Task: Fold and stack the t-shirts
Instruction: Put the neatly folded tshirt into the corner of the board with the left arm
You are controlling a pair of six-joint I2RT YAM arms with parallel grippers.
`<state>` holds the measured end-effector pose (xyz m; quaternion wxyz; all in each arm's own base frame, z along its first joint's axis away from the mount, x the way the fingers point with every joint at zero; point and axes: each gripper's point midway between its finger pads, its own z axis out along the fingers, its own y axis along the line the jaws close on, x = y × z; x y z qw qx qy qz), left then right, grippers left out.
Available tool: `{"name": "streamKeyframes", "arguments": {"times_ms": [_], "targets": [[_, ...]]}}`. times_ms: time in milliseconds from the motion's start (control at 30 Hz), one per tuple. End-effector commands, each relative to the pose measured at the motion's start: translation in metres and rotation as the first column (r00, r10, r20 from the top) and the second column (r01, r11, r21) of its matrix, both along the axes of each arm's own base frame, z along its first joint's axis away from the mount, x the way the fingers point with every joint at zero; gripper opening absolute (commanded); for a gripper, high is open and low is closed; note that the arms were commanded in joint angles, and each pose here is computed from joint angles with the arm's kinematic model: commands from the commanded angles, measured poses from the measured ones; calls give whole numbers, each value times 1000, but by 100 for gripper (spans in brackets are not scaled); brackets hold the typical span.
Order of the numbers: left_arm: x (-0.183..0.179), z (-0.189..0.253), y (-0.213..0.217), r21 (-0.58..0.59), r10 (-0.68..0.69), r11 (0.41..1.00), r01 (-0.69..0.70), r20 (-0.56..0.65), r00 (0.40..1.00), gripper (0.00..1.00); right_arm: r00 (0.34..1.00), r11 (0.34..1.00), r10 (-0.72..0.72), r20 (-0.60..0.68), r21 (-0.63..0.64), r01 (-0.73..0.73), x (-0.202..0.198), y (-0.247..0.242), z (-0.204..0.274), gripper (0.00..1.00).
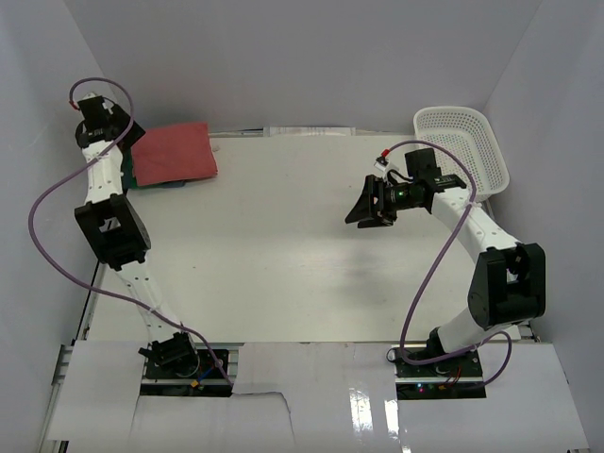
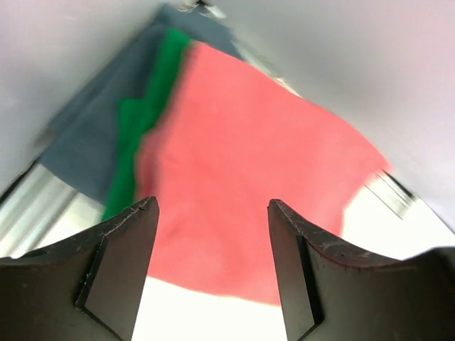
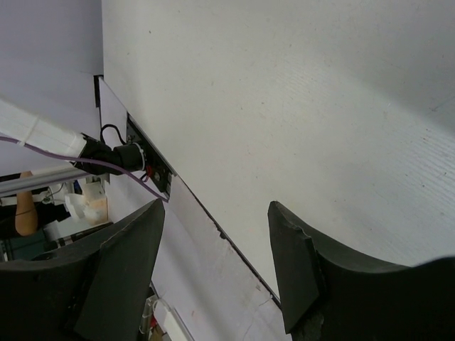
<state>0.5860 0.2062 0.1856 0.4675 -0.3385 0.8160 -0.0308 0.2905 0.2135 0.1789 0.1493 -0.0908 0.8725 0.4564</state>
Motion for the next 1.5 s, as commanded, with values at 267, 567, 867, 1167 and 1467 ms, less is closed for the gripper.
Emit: {"name": "streamKeyframes", "arguments": {"times_ms": [267, 567, 867, 1167, 1467], "targets": [[-18, 8, -56, -64, -137, 988, 138, 24, 990, 39, 994, 998, 31, 107, 57, -38, -7, 3, 32, 66], [-3, -11, -46, -84, -99, 992, 99, 5, 995, 20, 992, 995, 56, 110, 79, -65, -20, 2, 28, 66], [-2, -57, -10, 32, 24, 999, -21, -103, 994, 20, 992, 989, 83, 92, 114, -94, -34, 4, 20, 66], [-11, -49, 11, 119, 132, 986, -118, -125, 983, 20, 993, 990, 64, 98, 119, -76, -33, 4, 23, 66], [-56, 105, -11, 289, 181, 934, -208, 117, 976, 27, 993, 990, 50, 103, 124, -62, -33, 4, 28, 66]]}}
